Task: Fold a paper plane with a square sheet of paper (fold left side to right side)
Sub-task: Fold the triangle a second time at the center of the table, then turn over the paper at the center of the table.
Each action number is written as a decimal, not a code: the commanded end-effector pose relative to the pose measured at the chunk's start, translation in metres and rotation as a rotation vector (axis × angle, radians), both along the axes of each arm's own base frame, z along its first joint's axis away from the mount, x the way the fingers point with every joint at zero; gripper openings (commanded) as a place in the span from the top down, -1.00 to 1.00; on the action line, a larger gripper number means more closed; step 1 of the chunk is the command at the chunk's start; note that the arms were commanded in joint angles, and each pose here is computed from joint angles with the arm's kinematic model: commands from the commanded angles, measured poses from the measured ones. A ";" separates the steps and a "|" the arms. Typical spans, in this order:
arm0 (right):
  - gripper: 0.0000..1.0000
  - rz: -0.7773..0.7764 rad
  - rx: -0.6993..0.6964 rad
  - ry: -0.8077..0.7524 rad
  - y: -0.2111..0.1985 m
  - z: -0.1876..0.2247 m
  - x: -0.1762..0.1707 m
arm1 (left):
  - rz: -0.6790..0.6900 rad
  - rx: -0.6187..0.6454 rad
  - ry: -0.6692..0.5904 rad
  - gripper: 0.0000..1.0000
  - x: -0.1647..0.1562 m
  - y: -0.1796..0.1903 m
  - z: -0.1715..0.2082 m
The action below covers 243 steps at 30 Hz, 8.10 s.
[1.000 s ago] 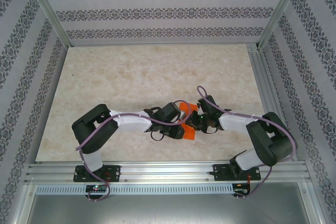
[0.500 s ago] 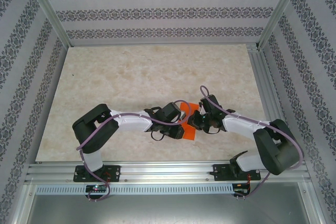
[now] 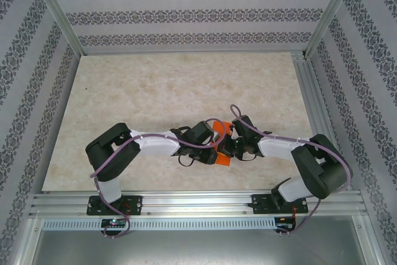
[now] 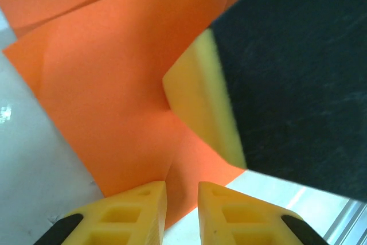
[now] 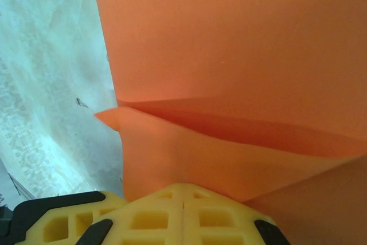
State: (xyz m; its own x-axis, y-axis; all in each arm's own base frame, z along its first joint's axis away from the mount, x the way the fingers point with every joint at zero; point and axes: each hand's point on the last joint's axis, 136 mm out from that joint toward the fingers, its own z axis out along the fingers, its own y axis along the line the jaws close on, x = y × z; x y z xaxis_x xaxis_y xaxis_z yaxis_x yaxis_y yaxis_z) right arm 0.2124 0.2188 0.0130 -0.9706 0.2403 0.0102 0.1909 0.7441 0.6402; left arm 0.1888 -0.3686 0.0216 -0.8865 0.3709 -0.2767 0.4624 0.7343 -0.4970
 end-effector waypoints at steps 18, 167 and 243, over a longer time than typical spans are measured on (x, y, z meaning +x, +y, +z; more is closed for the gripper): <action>0.89 0.006 -0.231 -0.056 -0.055 -0.014 0.016 | 0.007 0.089 -0.001 0.53 -0.008 0.022 -0.026; 0.84 0.056 -0.159 0.001 -0.028 0.004 0.022 | 0.065 0.098 0.046 0.60 0.011 0.030 -0.042; -0.41 -0.083 0.147 -0.176 -0.071 0.045 0.022 | 0.078 -0.293 0.010 0.74 0.085 -0.002 0.046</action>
State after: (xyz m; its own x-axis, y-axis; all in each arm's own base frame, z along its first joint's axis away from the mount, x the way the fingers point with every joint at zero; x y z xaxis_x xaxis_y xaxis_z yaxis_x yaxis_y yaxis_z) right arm 0.2290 0.1442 0.0531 -0.9392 0.3274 -0.1030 0.1445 0.6493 0.7467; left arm 0.2620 -0.3746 0.0599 -0.9174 0.2269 -0.3269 0.3968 0.5820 -0.7098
